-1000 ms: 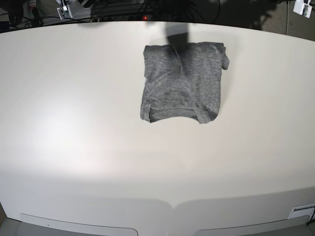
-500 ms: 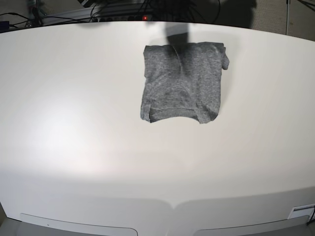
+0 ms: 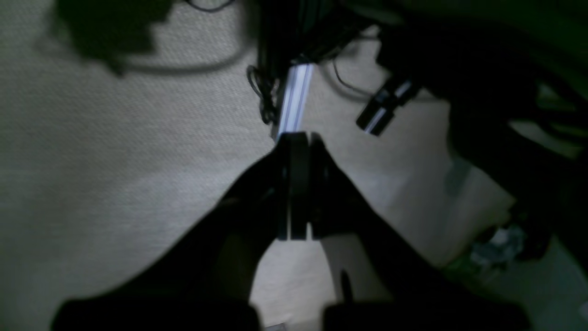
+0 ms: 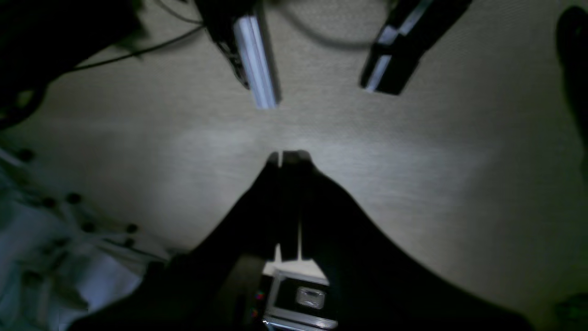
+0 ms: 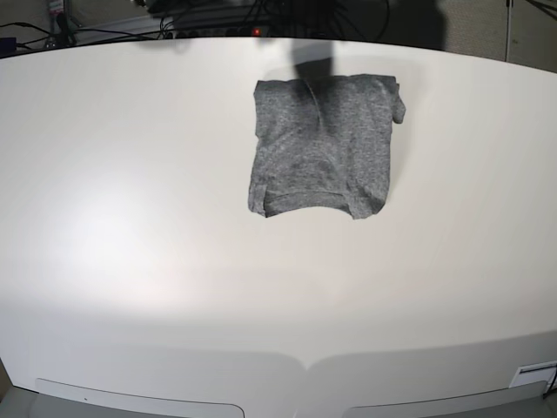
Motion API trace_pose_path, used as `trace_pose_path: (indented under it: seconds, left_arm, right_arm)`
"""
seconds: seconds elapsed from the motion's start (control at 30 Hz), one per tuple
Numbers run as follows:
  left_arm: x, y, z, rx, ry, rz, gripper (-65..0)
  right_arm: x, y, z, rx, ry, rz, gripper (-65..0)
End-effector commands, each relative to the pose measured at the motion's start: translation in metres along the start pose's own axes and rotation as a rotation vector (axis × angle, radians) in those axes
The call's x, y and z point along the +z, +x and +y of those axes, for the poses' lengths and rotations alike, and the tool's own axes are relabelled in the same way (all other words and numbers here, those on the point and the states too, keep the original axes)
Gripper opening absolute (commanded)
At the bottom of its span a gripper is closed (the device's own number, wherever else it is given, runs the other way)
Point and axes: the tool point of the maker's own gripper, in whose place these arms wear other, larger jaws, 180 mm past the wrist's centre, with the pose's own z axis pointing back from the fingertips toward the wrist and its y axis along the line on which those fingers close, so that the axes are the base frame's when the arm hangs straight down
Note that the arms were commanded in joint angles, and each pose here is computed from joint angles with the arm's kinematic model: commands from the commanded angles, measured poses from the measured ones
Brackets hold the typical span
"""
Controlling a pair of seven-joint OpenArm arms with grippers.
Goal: Fold the T-shirt properly
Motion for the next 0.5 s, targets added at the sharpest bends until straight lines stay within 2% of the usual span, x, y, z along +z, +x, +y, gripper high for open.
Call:
trace_pose_path:
  seconds: [0.0, 0.23, 0.47]
  left_arm:
    - [0.0, -0.001, 0.003, -0.013, 0.011, 0.008, -65.0]
    - [-0.02, 0.031, -0.012, -0.008, 0.027, -0.018, -65.0]
    - [-0.03, 0.061, -0.012, -0.012, 0.074, -0.046, -65.0]
  right_arm:
    - [0.001, 0.004, -0.004, 0.022, -0.017, 0.0, -65.0]
    - [-0.012, 0.04, 0.012, 0.164, -0.113, -0.014, -65.0]
    - [-0.017, 0.074, 0.045, 0.138, -0.063, -0.064, -65.0]
